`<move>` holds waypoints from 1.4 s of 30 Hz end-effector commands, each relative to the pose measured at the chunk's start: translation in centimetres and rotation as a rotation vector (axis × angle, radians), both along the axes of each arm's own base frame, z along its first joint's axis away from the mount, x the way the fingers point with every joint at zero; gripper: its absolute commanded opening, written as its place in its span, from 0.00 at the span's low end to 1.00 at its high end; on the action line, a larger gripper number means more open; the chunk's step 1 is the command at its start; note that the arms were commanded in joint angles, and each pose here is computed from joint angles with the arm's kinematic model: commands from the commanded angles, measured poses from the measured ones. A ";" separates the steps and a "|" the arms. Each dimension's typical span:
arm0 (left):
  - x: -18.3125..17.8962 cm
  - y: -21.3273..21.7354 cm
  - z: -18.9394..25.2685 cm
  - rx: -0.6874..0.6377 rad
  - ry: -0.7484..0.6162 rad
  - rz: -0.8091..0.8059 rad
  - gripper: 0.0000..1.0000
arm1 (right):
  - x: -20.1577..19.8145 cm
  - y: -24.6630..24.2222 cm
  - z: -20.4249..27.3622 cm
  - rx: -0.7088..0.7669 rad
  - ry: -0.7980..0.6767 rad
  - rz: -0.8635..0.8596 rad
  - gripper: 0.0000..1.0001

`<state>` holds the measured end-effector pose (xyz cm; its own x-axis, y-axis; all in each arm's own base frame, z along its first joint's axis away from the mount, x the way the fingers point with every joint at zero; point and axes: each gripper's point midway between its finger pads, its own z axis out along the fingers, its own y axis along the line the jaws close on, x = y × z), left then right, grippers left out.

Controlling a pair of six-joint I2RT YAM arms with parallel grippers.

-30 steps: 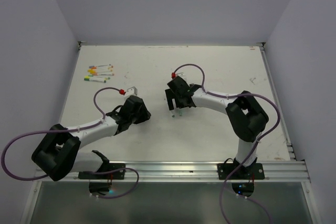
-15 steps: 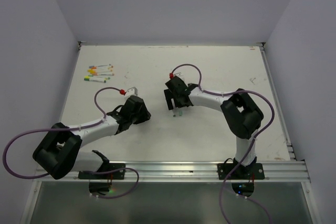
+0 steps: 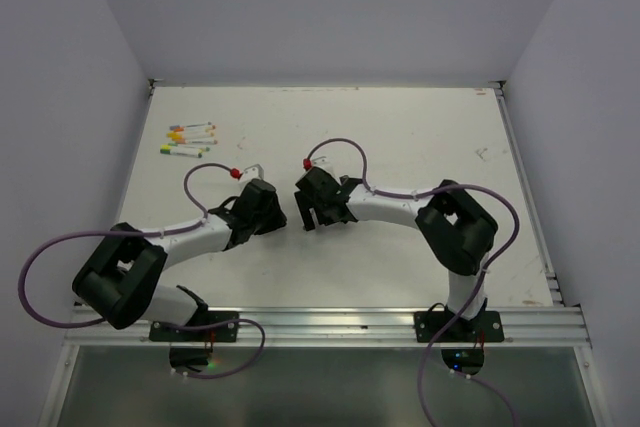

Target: Open the pen caps

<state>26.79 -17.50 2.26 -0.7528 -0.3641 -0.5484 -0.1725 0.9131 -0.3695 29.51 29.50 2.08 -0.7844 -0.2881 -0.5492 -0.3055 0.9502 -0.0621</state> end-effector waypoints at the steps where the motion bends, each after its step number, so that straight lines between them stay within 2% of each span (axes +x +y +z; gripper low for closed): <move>1: 1.8 -0.2 1.0 0.023 -0.037 0.002 0.47 | -1.2 -1.1 0.8 -0.015 -0.006 -0.042 0.98; 11: 1.9 0.0 0.5 0.017 -0.036 -0.004 0.47 | 0.0 -2.3 4.0 -0.040 -0.111 -0.063 0.99; 18: 2.5 -2.5 0.3 -0.052 -0.034 -0.086 0.45 | 0.6 -3.1 5.7 -0.006 -0.135 -0.097 0.98; 22: 3.5 -1.3 2.9 -0.077 -0.109 -0.013 0.47 | 0.3 -4.0 7.5 0.005 -0.152 -0.114 0.99; 24: 5.5 0.7 4.9 -0.081 -0.151 0.066 0.50 | 0.6 -4.4 8.6 -0.008 -0.173 -0.133 0.99; 26: 7.2 3.6 5.2 -0.073 -0.117 0.142 0.50 | 0.5 -4.6 9.1 -0.028 -0.167 -0.116 0.99; 27: 9.1 3.9 7.3 -0.087 -0.143 0.158 0.50 | 0.4 -4.5 9.2 -0.043 -0.164 -0.080 0.99; 28: 9.2 5.1 5.7 -0.040 -0.064 0.175 0.50 | 0.3 -4.7 9.5 -0.049 -0.163 -0.072 0.99; 30: 11.9 7.1 7.4 -0.017 -0.071 0.222 0.48 | 0.0 -5.3 9.5 -0.065 -0.165 -0.067 0.99; 31: 13.0 8.5 7.2 0.019 -0.058 0.243 0.53 | -0.3 -6.1 9.4 -0.076 -0.173 -0.076 0.99; 32: 13.0 9.4 6.7 0.034 -0.045 0.262 0.53 | -0.5 -6.4 9.4 -0.075 -0.178 -0.076 0.99; 33: 13.8 10.2 7.0 0.029 -0.059 0.291 0.61 | -0.2 -6.3 9.6 -0.041 -0.202 -0.090 0.99; 35: 14.6 12.6 7.0 -0.009 -0.065 0.360 0.69 | -1.1 -6.7 9.4 -0.004 -0.218 -0.058 0.99; 37: 15.7 14.5 6.9 -0.051 -0.078 0.423 0.70 | -1.0 -6.3 9.5 0.050 -0.241 -0.055 0.99; 42: 17.4 21.7 6.0 -0.020 -0.007 0.628 0.70 | -0.8 -6.3 7.5 -0.028 -0.187 -0.040 0.99</move>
<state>43.02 1.10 7.39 -0.4473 -0.7047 -0.5507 -0.5955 0.6941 -0.4044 27.37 22.05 9.38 -0.6991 -0.2717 -0.6614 -0.2405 0.9604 -0.1403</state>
